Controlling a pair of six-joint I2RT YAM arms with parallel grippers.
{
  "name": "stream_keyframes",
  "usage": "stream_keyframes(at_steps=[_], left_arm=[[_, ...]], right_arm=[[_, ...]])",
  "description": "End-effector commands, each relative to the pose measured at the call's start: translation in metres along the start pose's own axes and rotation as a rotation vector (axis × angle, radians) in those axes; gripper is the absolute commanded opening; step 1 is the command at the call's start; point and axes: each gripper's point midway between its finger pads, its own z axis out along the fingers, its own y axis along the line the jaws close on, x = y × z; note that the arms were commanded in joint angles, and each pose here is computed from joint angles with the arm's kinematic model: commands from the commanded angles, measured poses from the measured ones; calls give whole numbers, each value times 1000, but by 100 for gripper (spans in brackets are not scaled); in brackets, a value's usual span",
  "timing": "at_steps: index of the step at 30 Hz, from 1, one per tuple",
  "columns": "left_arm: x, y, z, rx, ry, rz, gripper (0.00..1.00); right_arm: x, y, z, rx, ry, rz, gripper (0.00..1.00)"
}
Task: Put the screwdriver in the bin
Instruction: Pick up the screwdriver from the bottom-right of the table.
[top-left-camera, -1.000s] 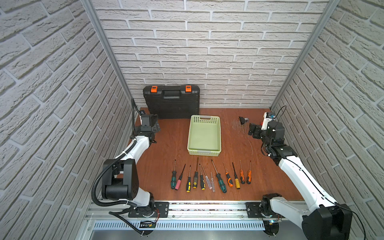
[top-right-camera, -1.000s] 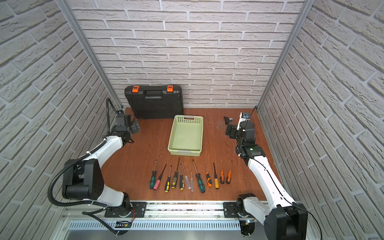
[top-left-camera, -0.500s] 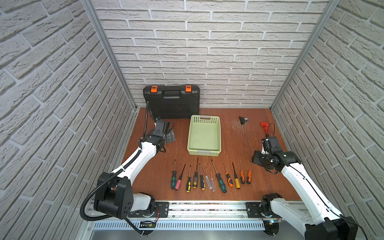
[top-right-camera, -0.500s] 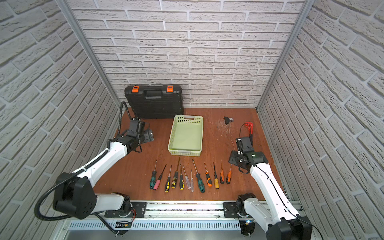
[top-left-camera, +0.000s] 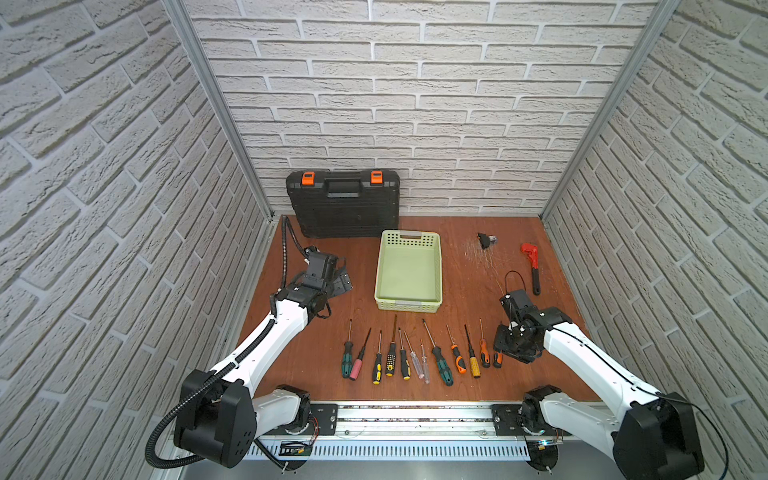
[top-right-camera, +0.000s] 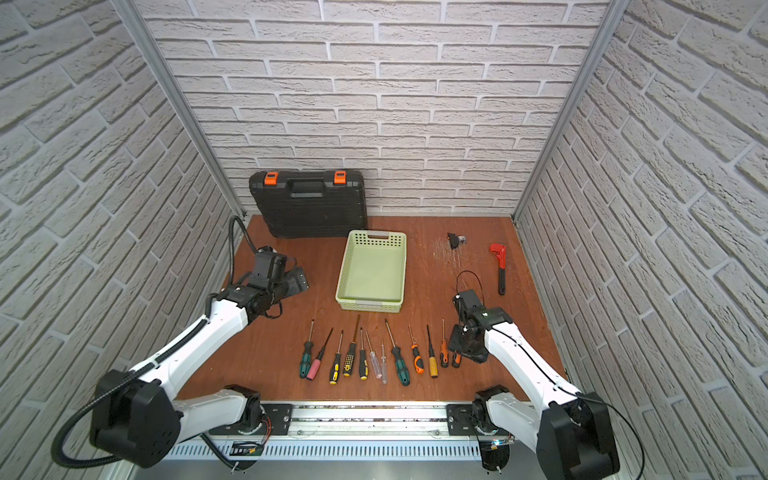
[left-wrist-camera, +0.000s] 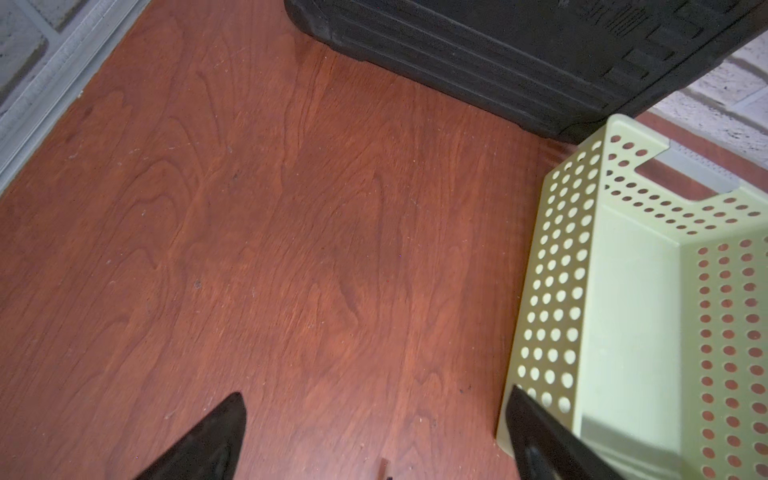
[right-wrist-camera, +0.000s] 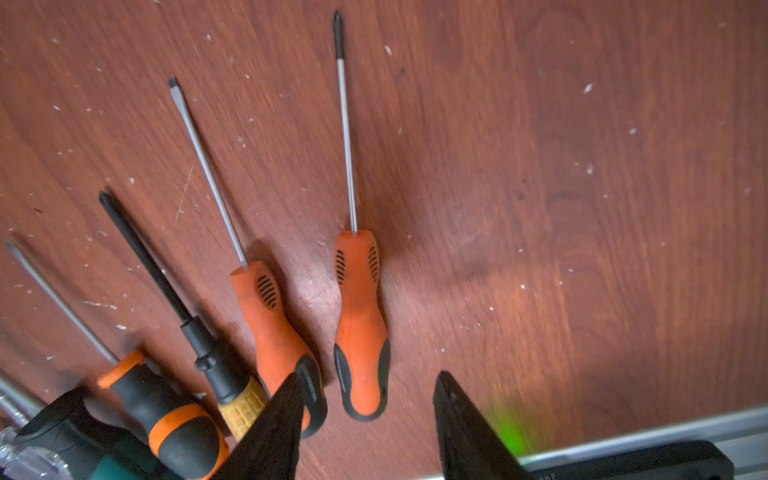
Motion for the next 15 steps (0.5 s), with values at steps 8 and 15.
stream_keyframes(at_steps=[8,15], left_arm=[[-1,2,-5,8,-36,-25,98],[-6,1,-6,10,-53,-27,98]], right_arm=[[-10,4,16,35,-52,11,45],[-8,6,27,57,-13,3,45]])
